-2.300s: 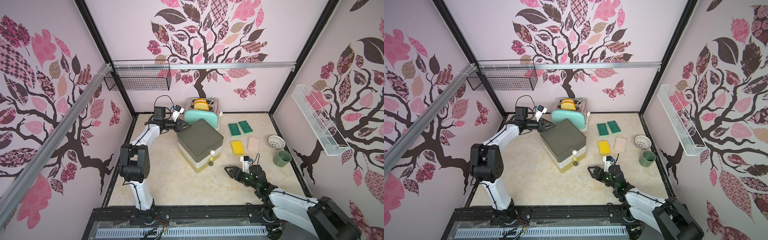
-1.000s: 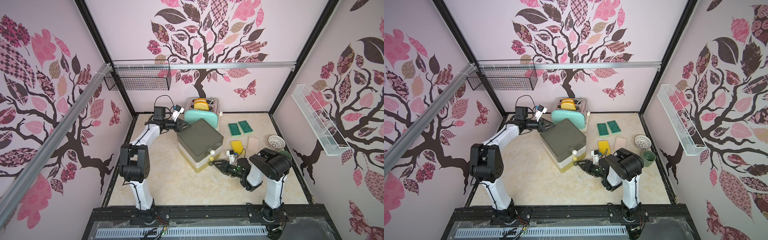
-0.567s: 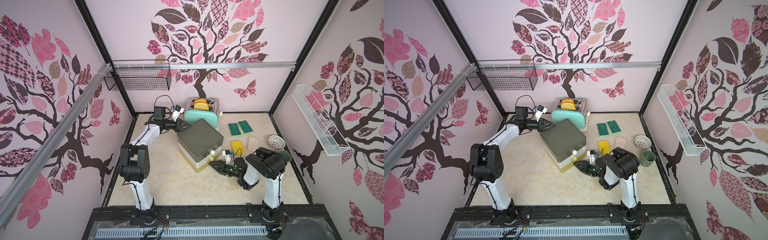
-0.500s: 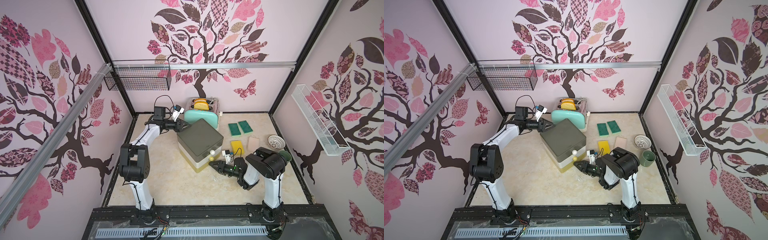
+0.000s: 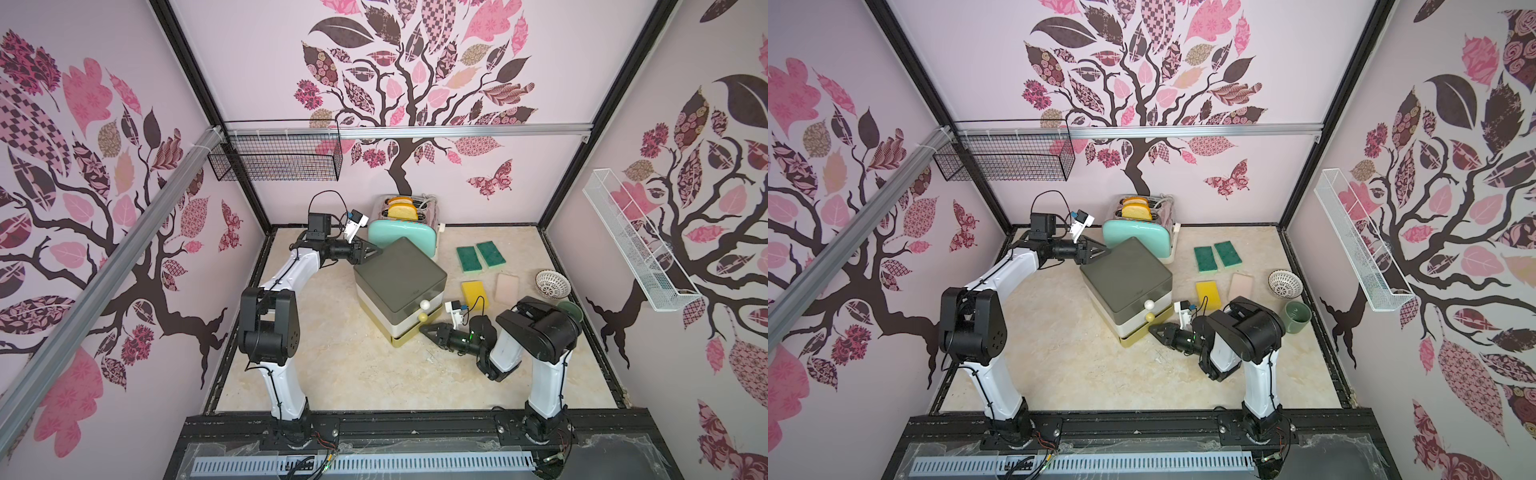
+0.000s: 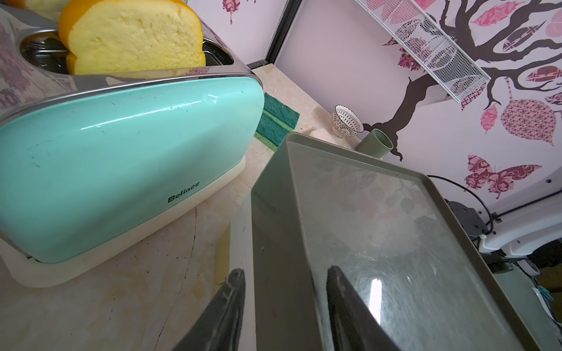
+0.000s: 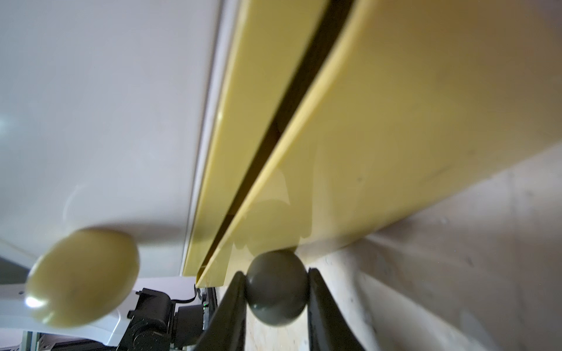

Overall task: Take the sponge out of the drawer
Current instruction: Open the drawer in the storage box.

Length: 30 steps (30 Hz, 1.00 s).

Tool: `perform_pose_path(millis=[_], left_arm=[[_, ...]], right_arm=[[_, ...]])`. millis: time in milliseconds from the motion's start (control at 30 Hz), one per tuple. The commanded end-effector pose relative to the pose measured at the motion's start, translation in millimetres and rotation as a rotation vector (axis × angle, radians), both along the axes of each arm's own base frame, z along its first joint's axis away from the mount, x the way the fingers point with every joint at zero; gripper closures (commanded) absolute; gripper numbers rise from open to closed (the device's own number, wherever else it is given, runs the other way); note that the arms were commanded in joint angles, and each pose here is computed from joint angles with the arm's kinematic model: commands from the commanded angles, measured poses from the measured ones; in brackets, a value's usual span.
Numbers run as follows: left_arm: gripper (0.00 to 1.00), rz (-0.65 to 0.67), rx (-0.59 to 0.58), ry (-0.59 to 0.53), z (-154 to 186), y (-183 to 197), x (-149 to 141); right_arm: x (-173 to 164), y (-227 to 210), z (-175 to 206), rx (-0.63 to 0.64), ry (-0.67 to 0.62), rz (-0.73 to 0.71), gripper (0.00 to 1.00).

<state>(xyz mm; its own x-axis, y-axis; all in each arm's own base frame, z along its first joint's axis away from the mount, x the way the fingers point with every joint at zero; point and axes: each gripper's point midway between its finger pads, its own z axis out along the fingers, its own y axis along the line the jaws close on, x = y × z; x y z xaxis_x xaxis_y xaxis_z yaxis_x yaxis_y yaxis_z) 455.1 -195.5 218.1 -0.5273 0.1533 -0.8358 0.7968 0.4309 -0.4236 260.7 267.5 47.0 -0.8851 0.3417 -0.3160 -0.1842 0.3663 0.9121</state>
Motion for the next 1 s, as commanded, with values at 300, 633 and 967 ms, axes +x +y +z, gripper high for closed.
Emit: perform_pose_path(millis=[300,633,967], left_arm=[[0.53,0.027,0.076,0.104,-50,6,-4],[0.53,0.025,0.068,0.109,-52,6,-2],[0.53,0.023,0.065,0.107,-51,5,-1]], right_arm=[[-69,-36,-30,-0.308,0.145,0.154,0.86],[-108,-69,-34,-0.461,0.215,0.148,0.89],[-123,-93,-20,-0.466,0.235,0.026,0.89]])
